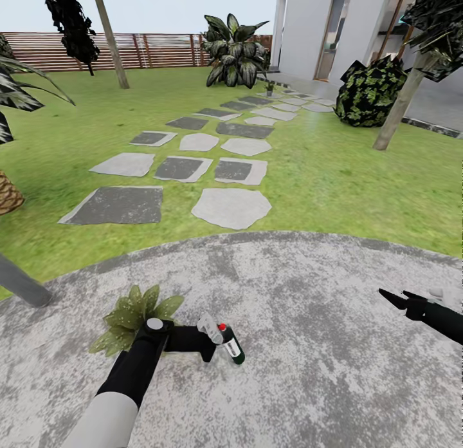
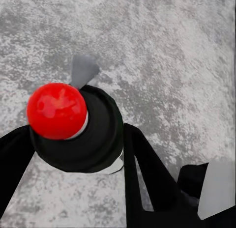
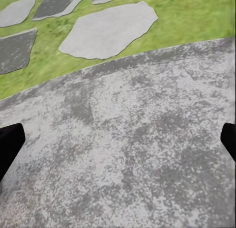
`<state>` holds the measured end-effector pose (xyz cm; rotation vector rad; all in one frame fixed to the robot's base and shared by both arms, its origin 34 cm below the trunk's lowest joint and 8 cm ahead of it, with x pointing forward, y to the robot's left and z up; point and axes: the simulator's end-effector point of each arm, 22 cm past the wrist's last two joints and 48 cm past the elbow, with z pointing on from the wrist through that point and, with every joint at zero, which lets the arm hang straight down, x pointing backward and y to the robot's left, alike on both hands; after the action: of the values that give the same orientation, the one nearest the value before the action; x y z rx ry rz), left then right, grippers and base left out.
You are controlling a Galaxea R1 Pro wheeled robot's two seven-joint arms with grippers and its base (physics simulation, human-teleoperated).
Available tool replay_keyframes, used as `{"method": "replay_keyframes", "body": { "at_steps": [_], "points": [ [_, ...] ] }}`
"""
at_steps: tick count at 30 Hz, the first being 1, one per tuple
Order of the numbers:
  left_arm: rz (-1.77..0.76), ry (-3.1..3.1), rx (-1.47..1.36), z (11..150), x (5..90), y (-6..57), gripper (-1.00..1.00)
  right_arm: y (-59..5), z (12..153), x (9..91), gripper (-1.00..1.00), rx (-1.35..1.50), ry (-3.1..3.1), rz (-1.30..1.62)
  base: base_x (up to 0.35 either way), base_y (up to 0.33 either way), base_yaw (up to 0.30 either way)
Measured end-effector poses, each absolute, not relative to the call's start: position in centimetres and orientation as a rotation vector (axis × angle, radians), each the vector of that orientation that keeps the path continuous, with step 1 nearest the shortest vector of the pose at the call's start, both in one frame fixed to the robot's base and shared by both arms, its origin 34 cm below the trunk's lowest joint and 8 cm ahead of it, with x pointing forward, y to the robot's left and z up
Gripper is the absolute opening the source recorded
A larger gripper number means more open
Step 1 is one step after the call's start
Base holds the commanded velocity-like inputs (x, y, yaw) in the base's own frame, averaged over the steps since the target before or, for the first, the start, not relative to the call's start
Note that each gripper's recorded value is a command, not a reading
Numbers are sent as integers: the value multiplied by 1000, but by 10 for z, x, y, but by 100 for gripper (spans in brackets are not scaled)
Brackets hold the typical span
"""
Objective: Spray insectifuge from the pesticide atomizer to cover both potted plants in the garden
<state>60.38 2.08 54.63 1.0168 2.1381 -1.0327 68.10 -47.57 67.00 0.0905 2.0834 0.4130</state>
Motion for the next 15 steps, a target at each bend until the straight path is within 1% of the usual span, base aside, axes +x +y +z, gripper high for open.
{"method": "replay_keyframes", "body": {
  "at_steps": [10, 12, 15],
  "points": [
    [-1042, 2107, 989, 559, 610, 17, -100, -477, 676, 681, 100, 92, 2070, 411, 98, -321, 3],
    [-1041, 2103, 989, 560, 611, 17, -100, -476, 678, 681, 100, 92, 2067, 412, 41, -145, 48],
    [-1040, 2099, 989, 563, 611, 17, -100, -476, 680, 682, 100, 91, 2062, 411, 11, -39, 66]
  ]
}}
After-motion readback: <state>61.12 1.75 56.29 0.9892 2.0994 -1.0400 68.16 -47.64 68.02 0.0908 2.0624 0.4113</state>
